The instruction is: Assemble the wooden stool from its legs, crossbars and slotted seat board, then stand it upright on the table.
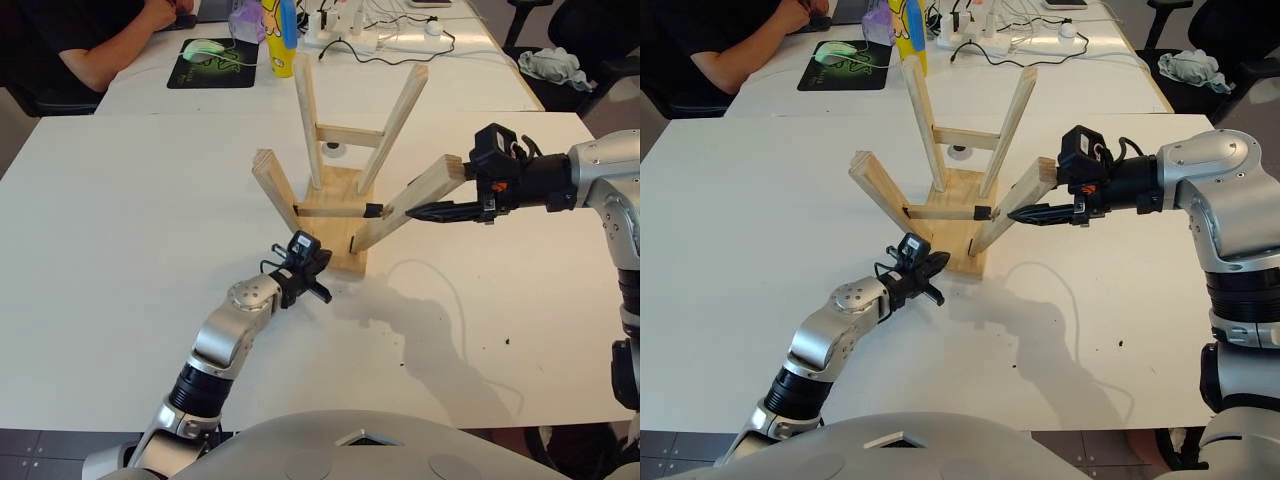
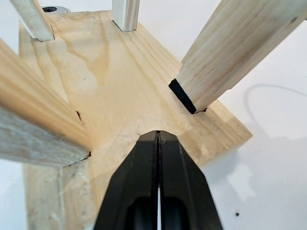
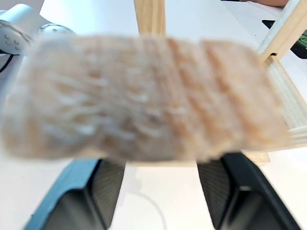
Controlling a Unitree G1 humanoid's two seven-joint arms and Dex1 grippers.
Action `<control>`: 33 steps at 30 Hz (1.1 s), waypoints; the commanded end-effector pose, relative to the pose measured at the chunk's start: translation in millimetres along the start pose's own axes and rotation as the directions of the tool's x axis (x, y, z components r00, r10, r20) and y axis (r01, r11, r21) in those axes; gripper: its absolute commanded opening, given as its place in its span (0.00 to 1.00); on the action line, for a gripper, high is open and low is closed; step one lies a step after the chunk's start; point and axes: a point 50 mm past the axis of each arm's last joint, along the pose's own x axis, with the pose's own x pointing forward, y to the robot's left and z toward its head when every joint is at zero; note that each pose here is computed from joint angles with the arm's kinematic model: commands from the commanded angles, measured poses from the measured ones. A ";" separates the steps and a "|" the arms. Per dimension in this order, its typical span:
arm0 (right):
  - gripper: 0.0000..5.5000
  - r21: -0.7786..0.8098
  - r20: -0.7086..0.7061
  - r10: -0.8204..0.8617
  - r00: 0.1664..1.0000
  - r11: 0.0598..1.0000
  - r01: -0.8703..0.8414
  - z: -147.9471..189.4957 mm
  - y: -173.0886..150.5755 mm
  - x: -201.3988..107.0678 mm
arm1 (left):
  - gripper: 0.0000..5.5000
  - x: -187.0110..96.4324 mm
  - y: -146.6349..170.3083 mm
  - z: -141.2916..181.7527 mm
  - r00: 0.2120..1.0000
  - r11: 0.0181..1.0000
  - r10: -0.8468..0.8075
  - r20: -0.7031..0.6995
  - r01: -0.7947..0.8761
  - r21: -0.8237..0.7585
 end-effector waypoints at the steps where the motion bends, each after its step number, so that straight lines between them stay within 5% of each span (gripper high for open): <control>1: 0.38 0.075 -0.083 -0.005 0.997 0.997 0.011 -25.2 -6.1 21.4 | 0.00 0.2 -3.0 -27.3 0.990 0.999 -0.018 -0.139 0.011 -0.045; 18: 0.38 0.138 -0.190 0.031 0.981 0.990 -0.005 -47.7 -15.1 31.8 | 0.00 1.2 -1.5 -29.2 0.990 0.999 -0.012 -0.142 0.004 -0.054; 28: 0.38 0.082 -0.128 0.017 0.992 0.997 -0.006 -22.7 -30.6 41.6 | 0.00 1.8 2.1 -28.0 0.990 0.998 -0.004 -0.139 -0.004 -0.056; 33: 0.38 0.137 -0.139 -0.003 0.990 0.990 0.022 -37.0 -34.2 42.2 | 0.00 2.4 4.1 -26.8 0.991 0.999 0.000 -0.136 -0.006 -0.047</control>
